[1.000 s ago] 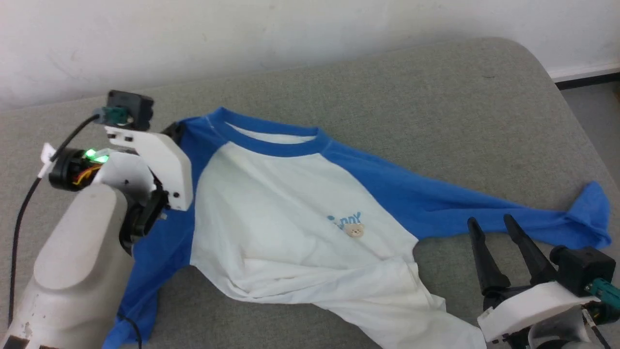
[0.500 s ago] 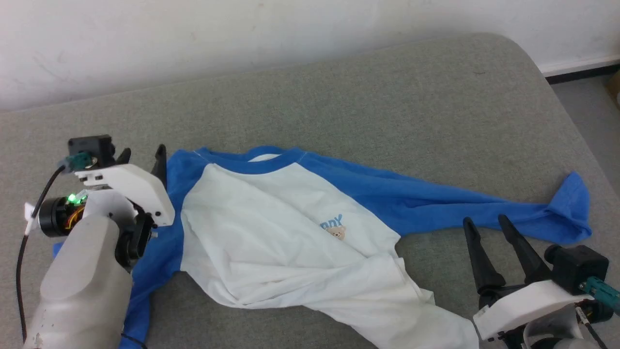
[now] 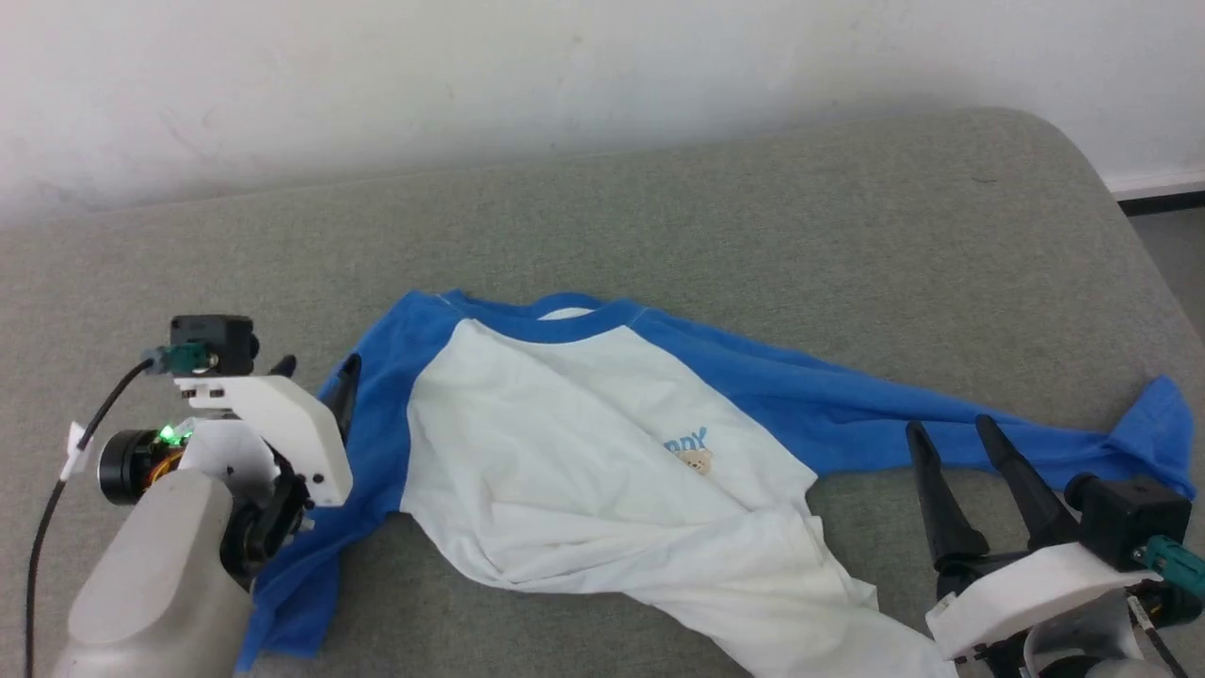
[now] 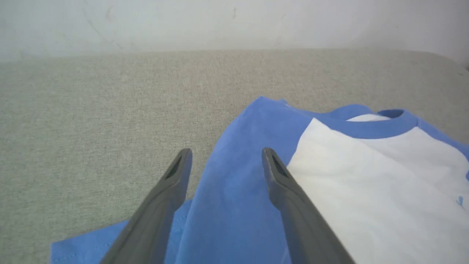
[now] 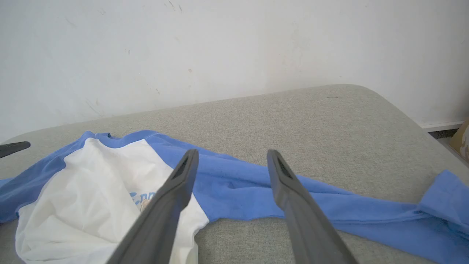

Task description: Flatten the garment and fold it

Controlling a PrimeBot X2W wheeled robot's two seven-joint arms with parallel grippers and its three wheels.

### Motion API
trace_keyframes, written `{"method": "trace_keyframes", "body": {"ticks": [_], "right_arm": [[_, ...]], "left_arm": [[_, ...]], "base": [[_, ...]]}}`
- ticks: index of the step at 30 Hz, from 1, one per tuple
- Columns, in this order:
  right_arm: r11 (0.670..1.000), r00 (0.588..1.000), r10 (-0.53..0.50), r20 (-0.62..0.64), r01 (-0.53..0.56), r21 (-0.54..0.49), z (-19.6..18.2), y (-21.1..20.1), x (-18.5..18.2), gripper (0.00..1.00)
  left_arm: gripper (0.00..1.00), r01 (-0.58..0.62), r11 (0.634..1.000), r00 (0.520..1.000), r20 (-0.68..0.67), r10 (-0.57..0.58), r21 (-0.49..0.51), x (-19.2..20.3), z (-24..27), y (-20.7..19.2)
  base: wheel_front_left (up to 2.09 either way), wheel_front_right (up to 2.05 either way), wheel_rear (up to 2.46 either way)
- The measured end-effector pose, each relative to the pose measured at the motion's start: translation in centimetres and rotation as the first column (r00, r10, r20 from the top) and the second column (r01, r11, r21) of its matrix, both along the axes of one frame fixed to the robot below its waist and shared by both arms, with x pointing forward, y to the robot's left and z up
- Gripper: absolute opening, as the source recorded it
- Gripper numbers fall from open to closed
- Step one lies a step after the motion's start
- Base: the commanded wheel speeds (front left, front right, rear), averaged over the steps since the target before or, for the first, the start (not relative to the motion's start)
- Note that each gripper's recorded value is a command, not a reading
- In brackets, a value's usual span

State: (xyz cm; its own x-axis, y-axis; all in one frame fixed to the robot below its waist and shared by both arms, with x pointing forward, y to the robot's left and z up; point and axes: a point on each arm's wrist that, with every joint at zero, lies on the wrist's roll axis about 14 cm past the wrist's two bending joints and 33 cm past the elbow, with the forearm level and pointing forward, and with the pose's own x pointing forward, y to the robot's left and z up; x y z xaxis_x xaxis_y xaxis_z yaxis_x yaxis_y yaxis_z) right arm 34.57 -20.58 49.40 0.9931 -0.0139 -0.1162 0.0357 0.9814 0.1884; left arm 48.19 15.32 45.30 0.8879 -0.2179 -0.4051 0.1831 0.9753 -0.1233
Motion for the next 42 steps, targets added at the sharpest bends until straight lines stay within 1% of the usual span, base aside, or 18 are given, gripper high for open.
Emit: {"method": "trace_keyframes", "body": {"ticks": [4,9,13,17,18,19,21,24,26,28,30,31,36,39,42], "right_arm": [[1.000,1.000,0.018,-0.010,-0.018,0.001,-0.3,0.6,0.5,1.00],[1.000,0.999,0.028,-0.041,-0.028,0.005,-1.4,0.8,1.2,1.00],[1.000,0.998,0.009,-0.065,-0.008,0.009,-2.3,0.3,1.4,1.00],[1.000,0.996,-0.024,-0.090,0.024,0.003,-3.2,-0.7,1.0,1.00],[1.000,0.995,-0.031,-0.096,0.031,0.002,-3.4,-0.9,1.0,1.00],[0.999,0.994,-0.041,-0.101,0.042,-0.001,-3.6,-1.2,0.8,1.00],[0.999,0.993,-0.050,-0.105,0.050,-0.003,-3.7,-1.5,0.7,1.00],[0.998,0.993,-0.056,-0.100,0.055,-0.007,-3.5,-1.8,0.8,1.00],[0.999,0.995,-0.049,-0.089,0.048,-0.013,-3.2,-1.9,1.1,1.00],[0.999,0.996,-0.042,-0.078,0.042,-0.008,-2.8,-2.0,1.9,1.00],[0.998,0.997,-0.038,-0.074,0.040,0.038,-2.6,-2.2,2.9,1.00],[0.999,0.996,-0.025,-0.081,0.028,0.032,-2.6,-2.3,3.4,1.00],[0.998,0.993,0.048,-0.109,-0.042,0.057,-2.2,-2.5,7.6,1.00],[0.988,0.971,0.147,-0.187,-0.138,0.065,-3.1,-0.7,10.0,1.00],[0.967,0.912,0.255,-0.320,-0.248,0.065,-5.1,1.5,11.4,1.00]], "left_arm": [[1.00,0.073,0.996,0.986,-0.155,-0.065,0.048,-0.6,-1.9,0.1],[1.00,0.096,0.994,0.956,-0.282,-0.076,0.058,0.7,-3.6,0.1],[1.00,0.149,0.985,0.901,-0.423,-0.097,0.090,0.3,-6.5,-0.3],[1.00,0.198,0.973,0.855,-0.506,-0.111,0.121,0.7,-7.6,-0.4],[0.59,0.207,0.971,0.844,-0.524,-0.115,0.120,0.7,-7.9,-0.6],[0.00,0.222,0.969,0.825,-0.550,-0.126,0.111,0.6,-8.2,-1.0],[0.00,0.233,0.966,0.813,-0.568,-0.129,0.113,0.6,-8.3,-1.1],[0.00,0.238,0.965,0.813,-0.566,-0.138,0.106,0.4,-8.2,-1.4],[0.00,0.222,0.969,0.834,-0.535,-0.133,0.105,0.6,-7.9,-1.2],[0.00,0.190,0.976,0.867,-0.485,-0.117,0.103,0.8,-7.6,-1.0],[0.00,0.152,0.984,0.890,-0.445,-0.096,0.091,0.9,-7.3,-1.0],[0.00,0.141,0.986,0.900,-0.427,-0.091,0.086,1.0,-7.0,-1.0],[0.00,0.101,0.992,0.938,-0.338,-0.072,0.070,1.6,-5.7,-0.6],[0.00,0.087,0.995,0.953,-0.294,-0.070,0.046,1.8,-4.8,-0.9],[0.00,0.085,0.996,0.964,-0.256,-0.076,0.024,1.9,-3.9,-1.2]], "base": [[0.00,0.00,0.00],[0.00,0.00,0.00],[0.00,0.00,0.00],[0.00,0.00,0.00],[0.00,0.00,0.00],[0.00,0.00,0.00],[0.00,0.00,0.00],[0.00,0.00,0.00],[0.00,0.00,0.00],[0.00,0.00,0.00],[0.00,0.00,0.00],[0.00,0.00,0.00],[0.00,0.00,0.00],[0.00,0.00,0.00],[0.00,0.00,0.00]]}}
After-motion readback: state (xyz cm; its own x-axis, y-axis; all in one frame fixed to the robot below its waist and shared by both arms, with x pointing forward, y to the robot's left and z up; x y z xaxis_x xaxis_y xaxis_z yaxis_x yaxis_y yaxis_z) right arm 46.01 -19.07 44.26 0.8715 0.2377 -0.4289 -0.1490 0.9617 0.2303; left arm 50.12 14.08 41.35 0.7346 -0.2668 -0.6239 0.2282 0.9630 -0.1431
